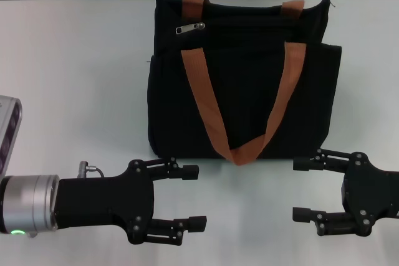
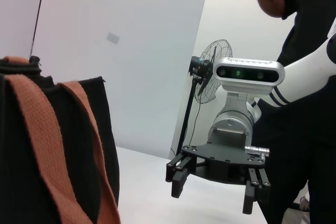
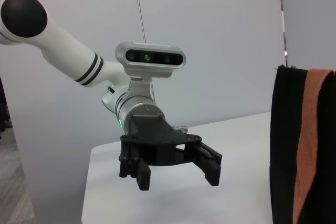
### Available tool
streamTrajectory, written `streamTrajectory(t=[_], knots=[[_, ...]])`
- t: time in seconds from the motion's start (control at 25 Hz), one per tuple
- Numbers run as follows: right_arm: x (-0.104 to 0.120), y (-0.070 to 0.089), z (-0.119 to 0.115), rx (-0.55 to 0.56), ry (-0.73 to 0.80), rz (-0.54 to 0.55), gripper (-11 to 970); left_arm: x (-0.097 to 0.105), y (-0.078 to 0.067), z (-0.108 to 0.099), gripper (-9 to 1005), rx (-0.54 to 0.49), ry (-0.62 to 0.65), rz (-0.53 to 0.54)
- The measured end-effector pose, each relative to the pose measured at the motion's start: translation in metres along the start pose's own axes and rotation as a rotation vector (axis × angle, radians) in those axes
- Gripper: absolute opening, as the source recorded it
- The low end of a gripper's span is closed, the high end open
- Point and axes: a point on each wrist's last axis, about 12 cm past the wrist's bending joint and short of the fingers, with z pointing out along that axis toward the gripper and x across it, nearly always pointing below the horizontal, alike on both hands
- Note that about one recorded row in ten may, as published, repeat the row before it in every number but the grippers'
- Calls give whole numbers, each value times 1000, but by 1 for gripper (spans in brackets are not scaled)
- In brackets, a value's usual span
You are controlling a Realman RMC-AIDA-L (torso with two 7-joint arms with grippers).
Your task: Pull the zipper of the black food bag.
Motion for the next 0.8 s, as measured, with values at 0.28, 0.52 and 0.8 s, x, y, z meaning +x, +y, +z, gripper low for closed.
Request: streamTrajectory(t=[0.28, 0.52, 0.8], knots=[[0, 0, 0, 0, -1, 0, 801, 0, 0, 0, 822, 0, 0, -2], [0, 0, 0, -1, -1, 0, 800, -1, 0, 0, 813, -2, -9, 0], [1, 1, 0, 3, -1, 4, 801, -25, -1, -15, 802, -108, -290, 163]])
